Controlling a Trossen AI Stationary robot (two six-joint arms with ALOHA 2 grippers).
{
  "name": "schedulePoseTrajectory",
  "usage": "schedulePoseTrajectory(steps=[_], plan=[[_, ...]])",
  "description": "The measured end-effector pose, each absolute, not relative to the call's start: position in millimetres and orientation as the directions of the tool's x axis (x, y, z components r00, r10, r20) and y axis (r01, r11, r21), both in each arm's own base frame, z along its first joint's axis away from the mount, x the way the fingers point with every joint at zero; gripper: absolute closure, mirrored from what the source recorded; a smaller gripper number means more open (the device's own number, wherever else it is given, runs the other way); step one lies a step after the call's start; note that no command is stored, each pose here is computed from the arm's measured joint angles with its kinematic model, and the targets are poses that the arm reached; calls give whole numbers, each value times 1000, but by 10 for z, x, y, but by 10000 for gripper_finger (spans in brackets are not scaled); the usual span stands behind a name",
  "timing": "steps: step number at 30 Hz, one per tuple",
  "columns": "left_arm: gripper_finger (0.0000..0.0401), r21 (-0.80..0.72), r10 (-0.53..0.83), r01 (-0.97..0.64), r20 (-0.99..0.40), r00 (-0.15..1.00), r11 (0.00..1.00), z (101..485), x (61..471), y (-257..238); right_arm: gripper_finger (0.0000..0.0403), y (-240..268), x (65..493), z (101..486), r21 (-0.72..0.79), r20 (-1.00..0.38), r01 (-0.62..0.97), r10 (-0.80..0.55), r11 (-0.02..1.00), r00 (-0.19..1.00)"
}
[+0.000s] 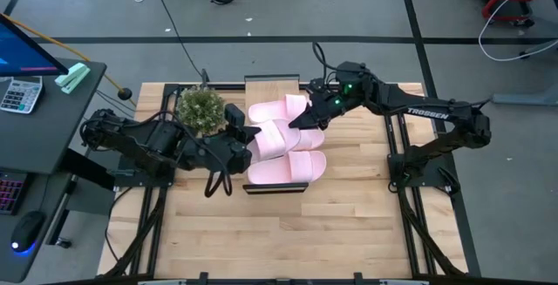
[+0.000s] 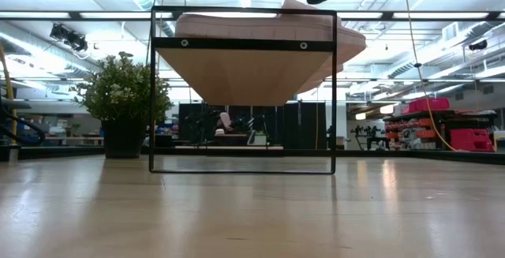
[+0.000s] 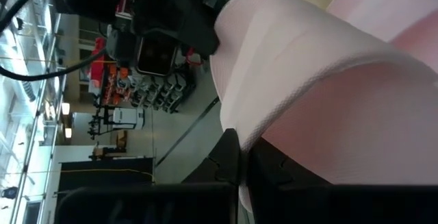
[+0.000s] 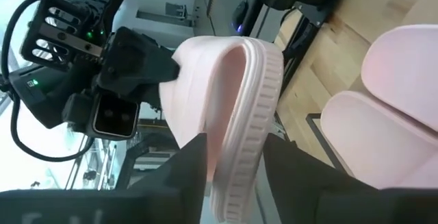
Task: Pick and place slides into the shelf
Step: Put the pink slide on the shelf
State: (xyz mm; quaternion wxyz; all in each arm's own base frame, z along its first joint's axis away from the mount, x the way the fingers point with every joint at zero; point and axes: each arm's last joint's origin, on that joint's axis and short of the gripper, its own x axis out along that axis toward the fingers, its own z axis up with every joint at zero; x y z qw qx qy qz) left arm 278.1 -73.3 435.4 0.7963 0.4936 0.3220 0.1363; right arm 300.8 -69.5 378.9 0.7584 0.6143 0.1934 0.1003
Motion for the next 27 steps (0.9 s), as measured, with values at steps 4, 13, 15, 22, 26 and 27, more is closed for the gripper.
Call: schedulePoseTrajectory(steps=[4, 13, 15, 22, 26, 27], plan=[[390, 875, 537, 96, -375, 756, 475, 4360, 2786, -724, 268, -696, 3007, 3783, 970, -176, 92, 385, 226, 906], [390, 873, 545, 81, -370, 752, 480, 4366, 2799, -689, 306, -691, 3010, 3781, 963, -179, 85, 373, 255, 910], [390, 874, 545, 78, -366, 755, 479, 4371, 2803, -689, 326, -690, 3011, 3780, 961, -180, 81, 374, 266, 910], [388, 873, 545, 72, -363, 755, 482, 4374, 2806, -686, 365, -682, 3012, 3761, 951, -196, 86, 366, 297, 910], [367, 872, 549, 65, -361, 753, 485, 4373, 2808, -685, 367, -686, 3010, 3738, 941, -221, 109, 337, 320, 915], [360, 872, 549, 65, -361, 754, 485, 4372, 2809, -686, 366, -688, 3009, 3733, 940, -226, 115, 333, 323, 916]])
